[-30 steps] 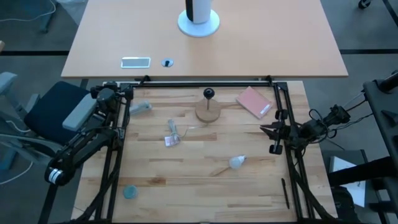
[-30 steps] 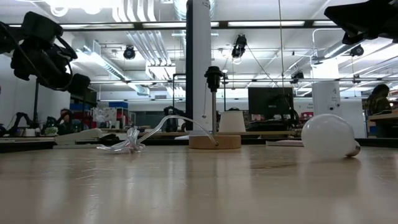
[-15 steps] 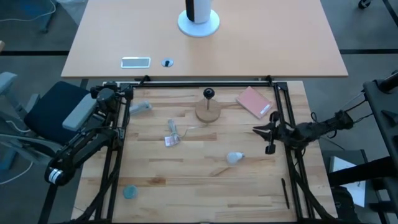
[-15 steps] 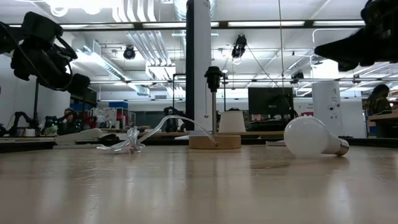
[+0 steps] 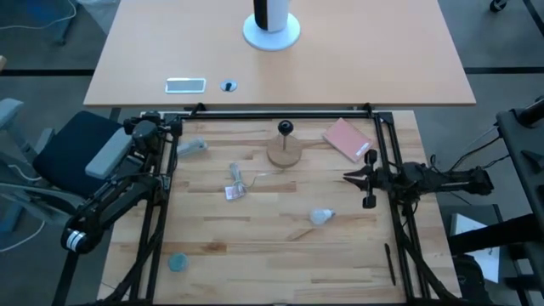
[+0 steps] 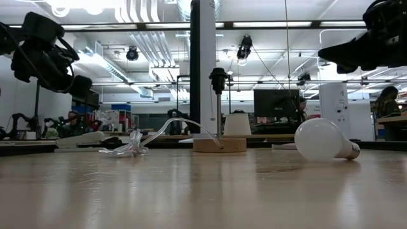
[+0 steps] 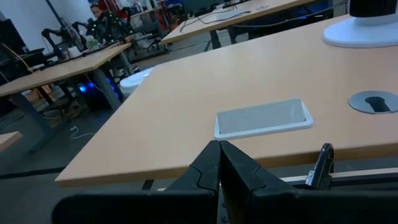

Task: Screw lightbulb
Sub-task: Return to Home Position

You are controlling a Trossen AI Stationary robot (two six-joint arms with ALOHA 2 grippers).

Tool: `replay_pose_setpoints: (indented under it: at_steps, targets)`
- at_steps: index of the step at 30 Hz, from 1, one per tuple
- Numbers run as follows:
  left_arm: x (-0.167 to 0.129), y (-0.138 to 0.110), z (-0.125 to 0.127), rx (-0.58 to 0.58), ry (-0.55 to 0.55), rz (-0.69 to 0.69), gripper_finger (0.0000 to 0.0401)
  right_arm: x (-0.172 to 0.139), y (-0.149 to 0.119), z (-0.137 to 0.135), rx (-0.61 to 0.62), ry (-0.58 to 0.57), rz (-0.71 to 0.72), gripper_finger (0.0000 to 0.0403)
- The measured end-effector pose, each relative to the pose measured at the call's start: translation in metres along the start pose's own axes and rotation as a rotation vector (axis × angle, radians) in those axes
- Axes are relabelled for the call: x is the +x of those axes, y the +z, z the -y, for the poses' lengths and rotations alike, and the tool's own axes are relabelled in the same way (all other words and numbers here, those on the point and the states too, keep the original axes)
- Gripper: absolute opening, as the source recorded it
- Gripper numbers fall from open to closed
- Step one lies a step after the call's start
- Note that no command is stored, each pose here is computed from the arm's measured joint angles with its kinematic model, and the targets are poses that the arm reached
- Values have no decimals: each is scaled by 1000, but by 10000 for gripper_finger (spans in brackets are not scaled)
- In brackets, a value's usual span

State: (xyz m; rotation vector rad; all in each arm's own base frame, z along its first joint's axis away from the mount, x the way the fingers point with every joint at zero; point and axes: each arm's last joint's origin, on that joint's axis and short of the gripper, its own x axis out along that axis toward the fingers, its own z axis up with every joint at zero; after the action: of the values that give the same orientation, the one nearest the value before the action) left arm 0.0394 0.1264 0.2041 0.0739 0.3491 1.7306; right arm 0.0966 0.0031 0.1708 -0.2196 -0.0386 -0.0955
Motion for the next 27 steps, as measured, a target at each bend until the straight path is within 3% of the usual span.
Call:
replay_pose_setpoints:
  at_steps: [14,27]
  targets:
    - [0,0,0,0,0,0,0,1,-1,0,60,3,-15,33]
    - [0,0,0,0,0,0,0,1,-1,0,71,2,-15,53]
